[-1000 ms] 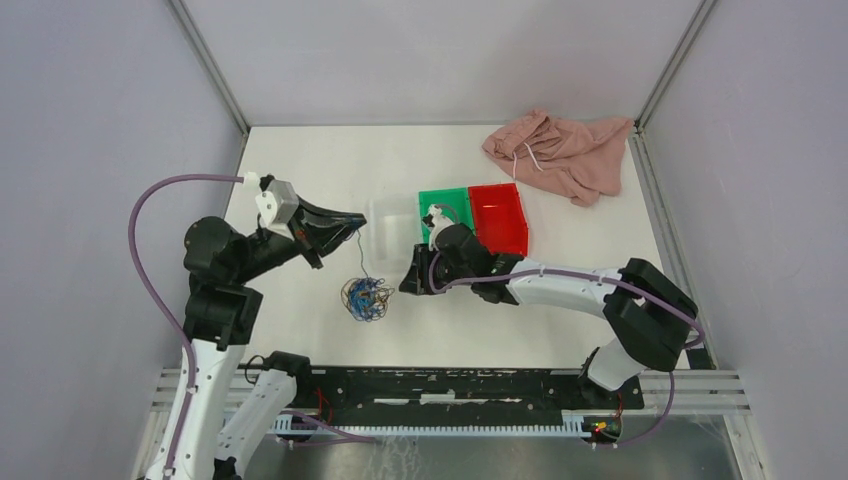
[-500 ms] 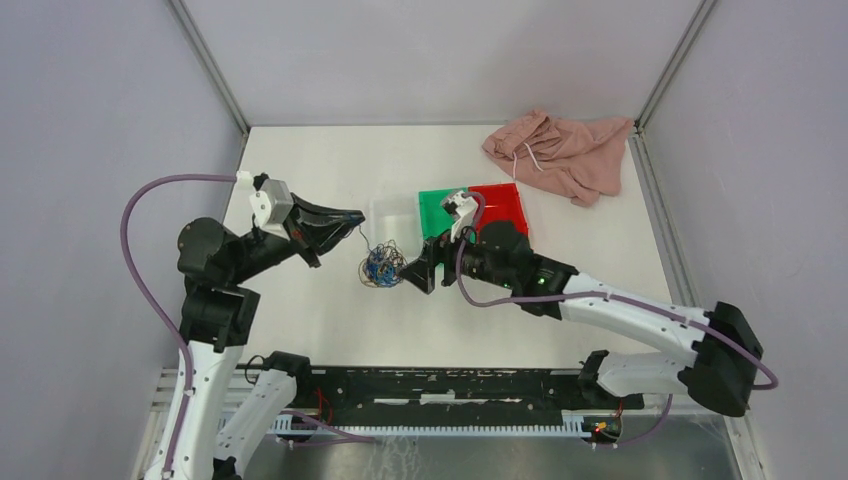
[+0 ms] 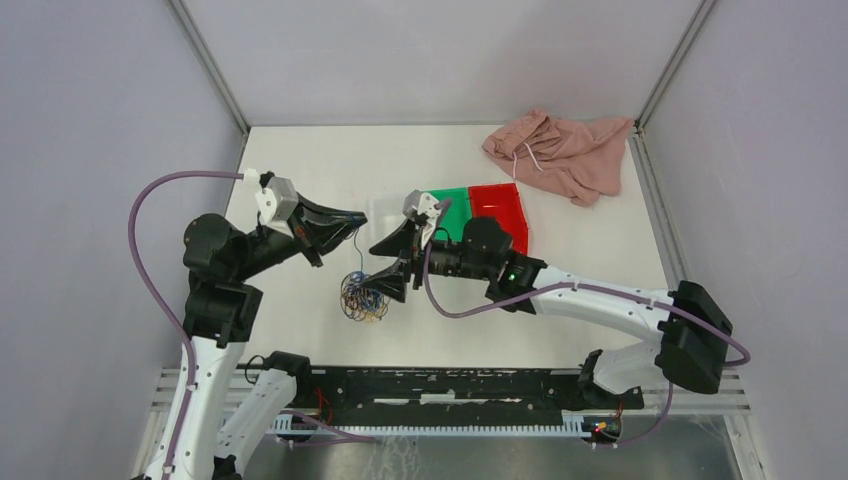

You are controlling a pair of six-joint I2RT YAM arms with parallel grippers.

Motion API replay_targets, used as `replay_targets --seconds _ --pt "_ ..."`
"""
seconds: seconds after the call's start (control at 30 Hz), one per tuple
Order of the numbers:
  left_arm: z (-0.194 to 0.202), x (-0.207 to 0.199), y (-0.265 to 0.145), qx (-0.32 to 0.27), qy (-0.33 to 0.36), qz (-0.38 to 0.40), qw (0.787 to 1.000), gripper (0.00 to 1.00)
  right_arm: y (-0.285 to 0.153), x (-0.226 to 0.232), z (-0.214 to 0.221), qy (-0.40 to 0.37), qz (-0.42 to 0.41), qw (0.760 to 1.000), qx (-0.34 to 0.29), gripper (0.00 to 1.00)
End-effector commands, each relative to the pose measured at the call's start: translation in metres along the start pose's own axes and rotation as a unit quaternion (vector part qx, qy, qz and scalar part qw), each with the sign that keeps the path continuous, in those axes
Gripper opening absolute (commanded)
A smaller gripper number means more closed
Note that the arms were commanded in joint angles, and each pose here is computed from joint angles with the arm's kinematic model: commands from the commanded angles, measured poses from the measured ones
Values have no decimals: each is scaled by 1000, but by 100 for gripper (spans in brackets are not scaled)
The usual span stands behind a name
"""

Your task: Untangle the cables

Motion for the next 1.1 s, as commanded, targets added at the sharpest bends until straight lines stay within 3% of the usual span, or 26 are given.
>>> replay_targets --seconds 0.0,0.13,0.37,0.57,1.07 --pt "-7 -11 -1 -4 -11 22 1000 3 25 9 -57 -34 -44 994 -99 77" --pt "-12 -16 -2 -7 -11 27 1000 3 44 2 -59 -22 -41 993 -110 70" --pt "-26 -24 -3 -16 1 35 999 3 66 -7 -37 28 -37 994 -95 37" --pt "-43 -30 -1 -30 16 44 998 3 66 -13 -3 72 -16 994 -76 25" --pt "-100 -48 0 -84 78 61 992 3 57 -18 84 161 21 987 -12 27"
Point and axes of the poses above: each gripper's point midway between its finger pads, its own y axis out along the fingers, its own x axis along the line the jaws close on, z = x × y, the point moved 3 cm from there along -y, back along the fingers, and after that the axes turned 13 degrees about -y, right-handed, at the moved point
